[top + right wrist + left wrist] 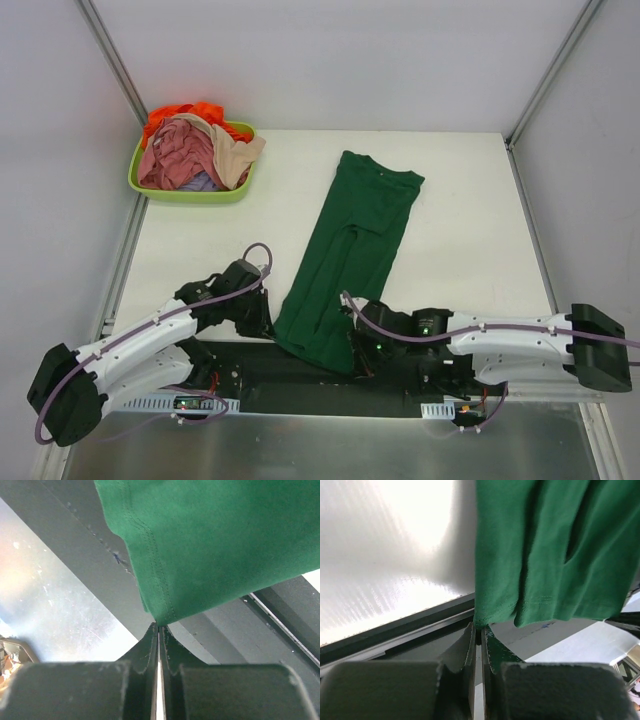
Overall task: Fold and stack the t-shirts
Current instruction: Grab the bottom of the folded rectangular tshirt with both arms
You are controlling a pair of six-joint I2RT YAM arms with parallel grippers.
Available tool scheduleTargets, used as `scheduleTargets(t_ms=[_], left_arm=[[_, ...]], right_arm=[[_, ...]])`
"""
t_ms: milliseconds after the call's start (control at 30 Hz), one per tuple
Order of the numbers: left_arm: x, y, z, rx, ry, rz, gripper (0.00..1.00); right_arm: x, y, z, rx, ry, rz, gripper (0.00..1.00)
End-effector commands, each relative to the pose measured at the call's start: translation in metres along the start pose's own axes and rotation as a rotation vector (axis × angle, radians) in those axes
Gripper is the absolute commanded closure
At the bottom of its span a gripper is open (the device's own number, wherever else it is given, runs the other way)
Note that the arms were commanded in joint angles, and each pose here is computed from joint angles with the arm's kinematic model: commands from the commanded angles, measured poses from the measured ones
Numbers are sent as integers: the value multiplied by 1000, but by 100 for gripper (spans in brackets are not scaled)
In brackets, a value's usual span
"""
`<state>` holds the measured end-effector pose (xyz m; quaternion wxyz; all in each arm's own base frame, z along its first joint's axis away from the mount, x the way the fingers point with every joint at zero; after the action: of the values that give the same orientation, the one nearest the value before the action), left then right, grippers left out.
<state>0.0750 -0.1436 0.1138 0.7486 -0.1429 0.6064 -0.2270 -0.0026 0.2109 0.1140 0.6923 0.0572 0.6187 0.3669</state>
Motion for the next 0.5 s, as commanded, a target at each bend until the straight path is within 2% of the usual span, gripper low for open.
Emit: scheduleTargets(t_ms=[0, 267, 467], left_arm=[[5, 10, -16, -12, 97, 37, 100], [-2, -1, 1, 23, 11, 24, 100], [-11, -18, 28, 73, -94, 12, 100]], right_arm=[[5, 3, -1, -16, 54, 0, 100], [6, -1, 12, -21, 13, -39, 100], [-20, -12, 38, -2, -145, -14, 100]])
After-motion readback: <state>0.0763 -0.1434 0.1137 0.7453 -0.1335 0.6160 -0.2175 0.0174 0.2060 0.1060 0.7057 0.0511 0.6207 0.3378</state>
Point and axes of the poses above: each gripper's point midway between its finger pads, its own x axis out along the fingers, its own y axis along the line the jaws close on, z = x × y, the point moved 7 cm from there along -x, back along the fingers, and after that the axes turned 8 degrees about x, right-handed, at the moved point
